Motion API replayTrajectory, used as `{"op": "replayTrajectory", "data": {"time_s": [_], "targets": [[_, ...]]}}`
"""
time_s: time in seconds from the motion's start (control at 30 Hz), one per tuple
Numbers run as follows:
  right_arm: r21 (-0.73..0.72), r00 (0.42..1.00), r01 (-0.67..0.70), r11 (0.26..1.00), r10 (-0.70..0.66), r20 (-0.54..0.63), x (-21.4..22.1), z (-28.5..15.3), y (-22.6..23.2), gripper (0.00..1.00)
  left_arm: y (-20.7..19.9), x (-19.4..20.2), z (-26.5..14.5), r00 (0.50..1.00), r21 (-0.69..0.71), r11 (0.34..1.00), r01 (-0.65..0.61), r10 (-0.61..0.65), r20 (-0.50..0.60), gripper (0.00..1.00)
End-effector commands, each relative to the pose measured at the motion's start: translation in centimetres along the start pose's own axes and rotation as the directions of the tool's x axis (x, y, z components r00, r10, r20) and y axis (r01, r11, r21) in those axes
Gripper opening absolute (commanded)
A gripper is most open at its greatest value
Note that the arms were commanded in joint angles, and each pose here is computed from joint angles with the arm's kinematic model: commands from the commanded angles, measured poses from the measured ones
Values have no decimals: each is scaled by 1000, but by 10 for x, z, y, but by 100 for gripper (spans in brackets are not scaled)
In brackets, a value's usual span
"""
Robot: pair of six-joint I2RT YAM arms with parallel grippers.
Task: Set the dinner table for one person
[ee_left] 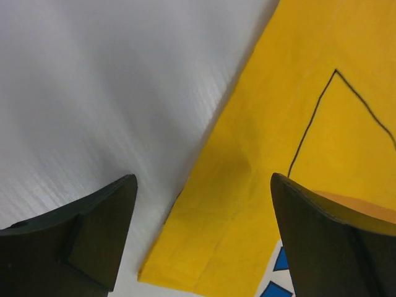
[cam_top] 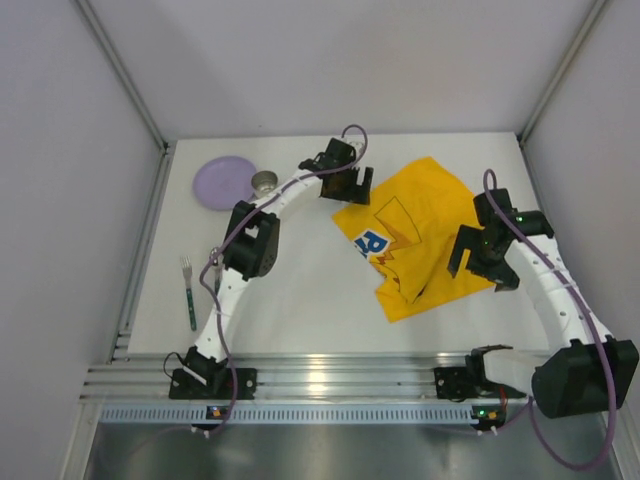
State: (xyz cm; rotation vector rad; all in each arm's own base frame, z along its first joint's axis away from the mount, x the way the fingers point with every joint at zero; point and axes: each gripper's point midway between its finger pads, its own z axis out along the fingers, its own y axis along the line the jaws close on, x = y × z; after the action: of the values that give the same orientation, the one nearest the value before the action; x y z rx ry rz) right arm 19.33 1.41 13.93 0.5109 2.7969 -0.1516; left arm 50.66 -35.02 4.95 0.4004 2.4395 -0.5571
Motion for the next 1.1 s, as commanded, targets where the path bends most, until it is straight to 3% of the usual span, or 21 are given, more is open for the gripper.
{"op": "replayTrajectory", "data": {"time_s": [0.0, 0.07, 0.37, 0.4, 0.43, 0.57, 0.7, 0.8, 0.93, 1.07], "targets": [[-21, 999, -28, 999, 28, -21, 1, -4, -8, 100, -6, 6, 2, 999, 0, 999, -46, 46, -28, 94], [-19, 998, -48, 999, 47, -31, 0, -2, -11, 100, -9, 11, 6, 998, 15, 999, -46, 47, -41, 91], [4, 991, -123, 992, 123, -54, -1, 5, -17, 100, -47, 56, 15, 986, 156, 987, -29, 54, -156, 41], [12, 984, -166, 986, 166, -64, 0, 10, -22, 100, -50, 60, 16, 985, 161, 987, -27, 54, -166, 30], [-5, 982, -179, 984, 178, -64, -1, 14, -18, 100, -52, 62, 16, 984, 168, 986, -10, 40, -175, 0], [-42, 961, -245, 969, 237, -140, 9, 41, -6, 100, -55, 57, 7, 984, 177, 984, 24, 8, -177, 0], [-48, 915, -354, 934, 336, -223, 23, 70, 3, 100, -50, 17, -25, 996, 161, 986, 47, -34, -81, 0], [-13, 898, -394, 919, 382, -216, 21, 89, 2, 100, -37, 5, -40, 995, 151, 985, 86, -77, -63, 0], [36, 887, -422, 906, 421, -192, 17, 109, -2, 91, -31, -6, -65, 995, 157, 983, 100, -96, -33, 0], [107, 887, -421, 901, 433, -162, 7, 131, -9, 79, -21, 9, -73, 993, 147, 983, 109, -101, -62, 0]]}}
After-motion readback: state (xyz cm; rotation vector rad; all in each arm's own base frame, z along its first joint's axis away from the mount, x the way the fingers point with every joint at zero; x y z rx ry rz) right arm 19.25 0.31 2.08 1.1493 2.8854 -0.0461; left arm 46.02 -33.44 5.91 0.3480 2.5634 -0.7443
